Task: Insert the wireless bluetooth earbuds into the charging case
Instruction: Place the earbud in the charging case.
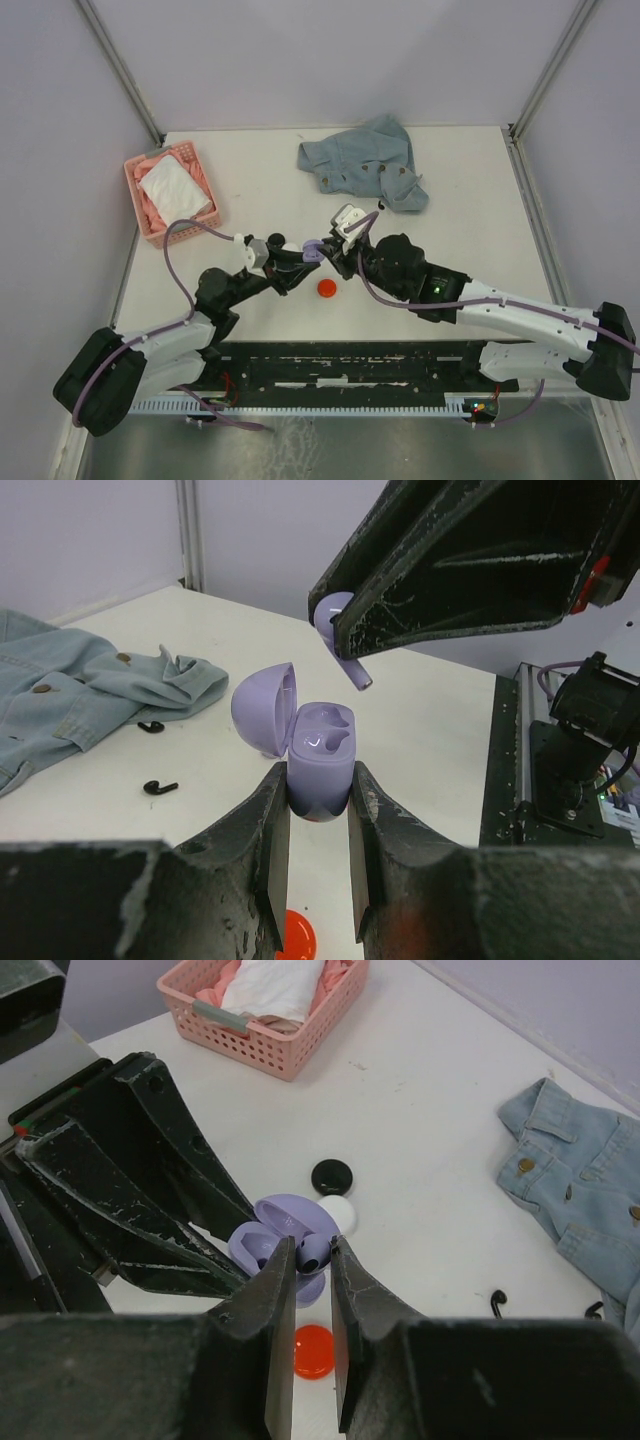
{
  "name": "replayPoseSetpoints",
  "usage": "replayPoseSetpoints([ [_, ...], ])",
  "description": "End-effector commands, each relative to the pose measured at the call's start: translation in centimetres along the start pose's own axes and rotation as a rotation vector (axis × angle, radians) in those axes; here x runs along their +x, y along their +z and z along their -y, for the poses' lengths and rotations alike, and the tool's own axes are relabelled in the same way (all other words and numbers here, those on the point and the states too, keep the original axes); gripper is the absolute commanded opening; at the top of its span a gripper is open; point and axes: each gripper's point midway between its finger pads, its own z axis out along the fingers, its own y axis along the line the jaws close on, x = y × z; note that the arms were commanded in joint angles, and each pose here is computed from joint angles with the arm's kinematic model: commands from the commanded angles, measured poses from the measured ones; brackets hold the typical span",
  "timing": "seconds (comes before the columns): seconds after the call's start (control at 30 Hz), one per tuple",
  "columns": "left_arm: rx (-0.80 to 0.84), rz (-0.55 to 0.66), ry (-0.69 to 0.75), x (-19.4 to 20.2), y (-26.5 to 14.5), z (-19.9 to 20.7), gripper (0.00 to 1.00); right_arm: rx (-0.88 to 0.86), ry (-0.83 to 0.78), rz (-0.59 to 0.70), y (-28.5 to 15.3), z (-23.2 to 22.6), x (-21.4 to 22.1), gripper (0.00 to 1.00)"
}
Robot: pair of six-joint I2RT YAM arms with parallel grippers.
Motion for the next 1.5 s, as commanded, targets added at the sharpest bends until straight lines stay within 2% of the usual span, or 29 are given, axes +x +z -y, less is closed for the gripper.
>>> replayPoseSetpoints([
  [0.0,0.026,0.104,-0.007,-3.6,0.8,0.7,0.03,-0.008,-0.031,0.127,0.4,-0.6,-2.6,0.15],
  [0.5,0.026,0.142,-0.062,-4.8,0.7,1.1,0.03,-0.011,-0.107,0.133,0.7,-1.7,-1.6,0.14],
  [0.83,0.017,0.163,-0.080,-5.0,0.4,1.2,0.03,0.045,-0.127,0.136,0.1,-0.7,-1.1,0.13],
  [1.13,-0.034,0.166,-0.115,-5.0,0.5,0.2,0.03,-0.018,-0.111,0.159,-0.2,-1.7,-1.2,0.14],
  [1.47,-0.057,0.185,-0.152,-5.5,0.7,-0.1,0.03,-0.079,-0.093,0.193,-0.7,-2.7,-1.0,0.20],
])
